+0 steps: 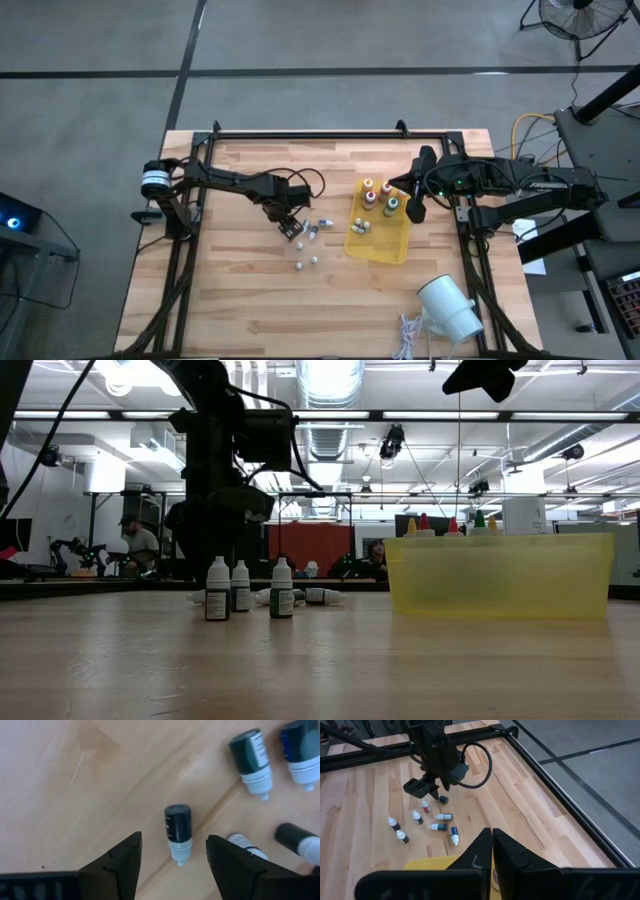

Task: Pick & Place food coloring
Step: Put the top small black food coloring bottle into the yellow bin

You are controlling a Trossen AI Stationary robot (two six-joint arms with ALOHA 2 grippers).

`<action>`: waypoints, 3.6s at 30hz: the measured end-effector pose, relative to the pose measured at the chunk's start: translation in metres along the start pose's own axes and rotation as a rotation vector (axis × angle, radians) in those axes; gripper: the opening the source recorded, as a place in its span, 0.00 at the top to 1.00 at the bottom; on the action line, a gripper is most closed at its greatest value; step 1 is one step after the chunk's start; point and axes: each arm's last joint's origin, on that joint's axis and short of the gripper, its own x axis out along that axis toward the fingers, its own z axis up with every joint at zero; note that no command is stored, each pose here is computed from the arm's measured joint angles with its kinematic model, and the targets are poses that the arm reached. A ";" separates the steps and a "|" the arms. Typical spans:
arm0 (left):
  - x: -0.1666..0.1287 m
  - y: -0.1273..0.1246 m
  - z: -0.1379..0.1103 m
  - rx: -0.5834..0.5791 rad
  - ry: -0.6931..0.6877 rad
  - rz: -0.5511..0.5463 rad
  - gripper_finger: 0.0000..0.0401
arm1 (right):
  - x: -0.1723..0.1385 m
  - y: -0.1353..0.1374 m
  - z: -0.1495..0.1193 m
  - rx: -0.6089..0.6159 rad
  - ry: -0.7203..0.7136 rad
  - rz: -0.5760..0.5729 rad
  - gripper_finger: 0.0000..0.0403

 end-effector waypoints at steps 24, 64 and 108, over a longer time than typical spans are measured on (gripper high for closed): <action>0.016 0.002 0.005 -0.010 0.031 -0.026 0.52 | 0.000 0.000 0.000 0.003 -0.001 0.000 0.98; 0.018 0.000 0.005 -0.019 0.099 -0.114 0.88 | 0.000 0.000 0.000 0.000 -0.001 0.000 0.98; -0.301 0.021 0.120 0.106 -1.140 -0.211 0.88 | -0.039 -0.011 0.019 -0.186 -0.236 -0.142 0.98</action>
